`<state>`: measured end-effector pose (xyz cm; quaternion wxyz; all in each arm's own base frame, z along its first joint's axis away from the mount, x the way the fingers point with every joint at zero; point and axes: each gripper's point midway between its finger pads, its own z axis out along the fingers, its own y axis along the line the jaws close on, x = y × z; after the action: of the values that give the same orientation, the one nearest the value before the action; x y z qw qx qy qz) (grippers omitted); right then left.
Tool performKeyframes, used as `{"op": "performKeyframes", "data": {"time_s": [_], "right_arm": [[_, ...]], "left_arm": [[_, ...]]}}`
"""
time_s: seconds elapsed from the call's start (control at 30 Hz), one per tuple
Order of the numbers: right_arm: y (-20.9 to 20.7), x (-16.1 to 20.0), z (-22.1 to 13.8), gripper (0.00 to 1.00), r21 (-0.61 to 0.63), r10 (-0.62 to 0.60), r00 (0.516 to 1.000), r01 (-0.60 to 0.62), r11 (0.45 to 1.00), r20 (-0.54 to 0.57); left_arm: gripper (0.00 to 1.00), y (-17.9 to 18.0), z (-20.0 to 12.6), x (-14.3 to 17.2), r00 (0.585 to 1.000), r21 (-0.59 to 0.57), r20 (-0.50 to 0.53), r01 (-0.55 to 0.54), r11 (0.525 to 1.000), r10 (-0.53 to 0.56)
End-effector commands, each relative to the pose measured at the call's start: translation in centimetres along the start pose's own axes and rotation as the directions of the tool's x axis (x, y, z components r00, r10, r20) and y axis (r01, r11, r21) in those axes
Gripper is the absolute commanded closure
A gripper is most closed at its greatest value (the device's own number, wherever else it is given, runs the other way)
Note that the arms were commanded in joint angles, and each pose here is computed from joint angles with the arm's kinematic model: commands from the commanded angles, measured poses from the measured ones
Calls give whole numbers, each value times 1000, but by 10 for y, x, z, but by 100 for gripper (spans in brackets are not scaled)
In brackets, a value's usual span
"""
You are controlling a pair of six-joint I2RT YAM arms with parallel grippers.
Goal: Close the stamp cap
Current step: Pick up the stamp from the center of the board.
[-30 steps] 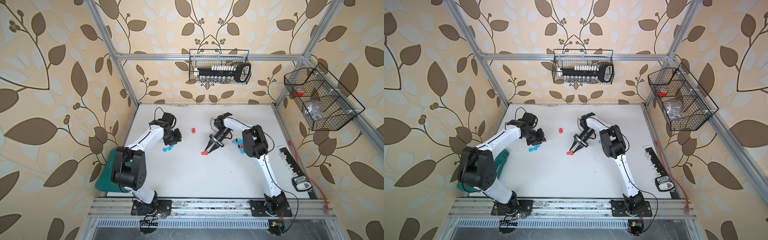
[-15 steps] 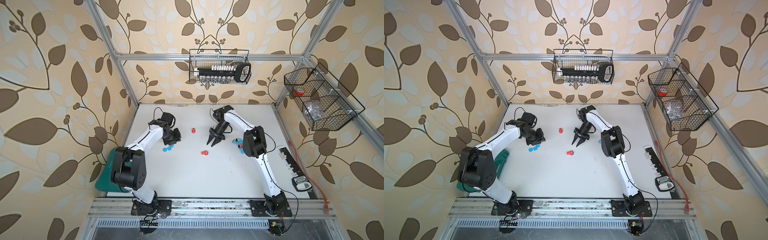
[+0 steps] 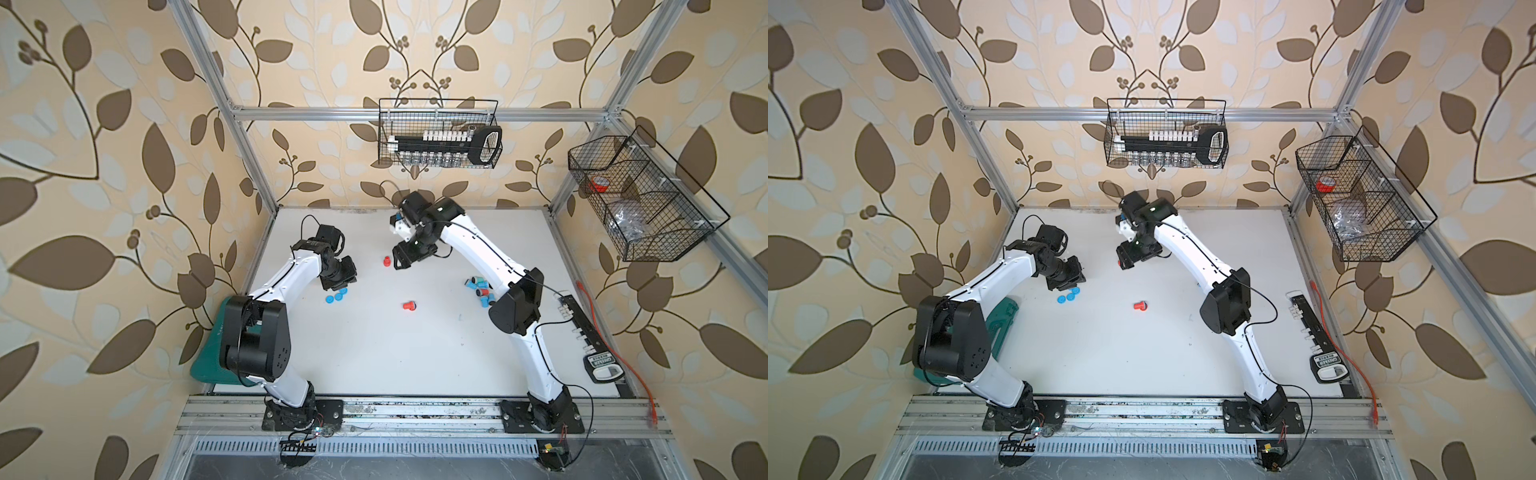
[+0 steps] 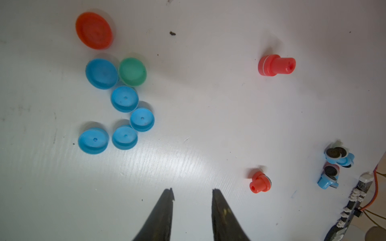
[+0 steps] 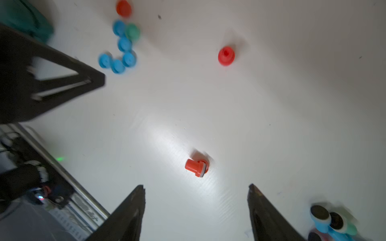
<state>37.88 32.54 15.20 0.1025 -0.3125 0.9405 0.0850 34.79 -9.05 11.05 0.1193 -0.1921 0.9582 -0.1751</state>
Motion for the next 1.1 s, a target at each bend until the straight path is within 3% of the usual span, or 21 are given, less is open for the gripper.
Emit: {"op": "performKeyframes", "data": {"time_s": [0.0, 0.03, 0.2, 0.33, 0.5, 0.77, 1.07], "right_arm": [[-20, 21, 27, 52, 150, -102, 987, 120, 981, -125], [-9, 20, 29, 55, 156, -132, 984, 150, 976, -124], [22, 27, 41, 47, 117, -234, 960, 253, 960, -155], [26, 58, 66, 47, 128, -298, 915, 341, 931, -271], [30, 66, 75, 46, 172, -357, 881, 421, 890, -311], [23, 62, 88, 46, 238, -391, 858, 478, 846, -333], [32, 63, 101, 49, 204, -435, 836, 515, 832, -334]], "left_arm": [[66, 7, -11, 5, 1000, -8, 23, -20, 1000, 20], [66, 7, -10, 7, 1000, -5, 20, -19, 1000, 19], [66, 11, -10, 13, 1000, -2, 15, -20, 1000, 20], [66, 15, -13, 15, 1000, -4, 18, -26, 1000, 26], [66, 19, -12, 15, 1000, -3, 15, -19, 1000, 19], [66, 21, -11, 16, 1000, 4, 9, -2, 1000, 2], [66, 26, -9, 16, 1000, -3, 1, 7, 1000, -7]]}}
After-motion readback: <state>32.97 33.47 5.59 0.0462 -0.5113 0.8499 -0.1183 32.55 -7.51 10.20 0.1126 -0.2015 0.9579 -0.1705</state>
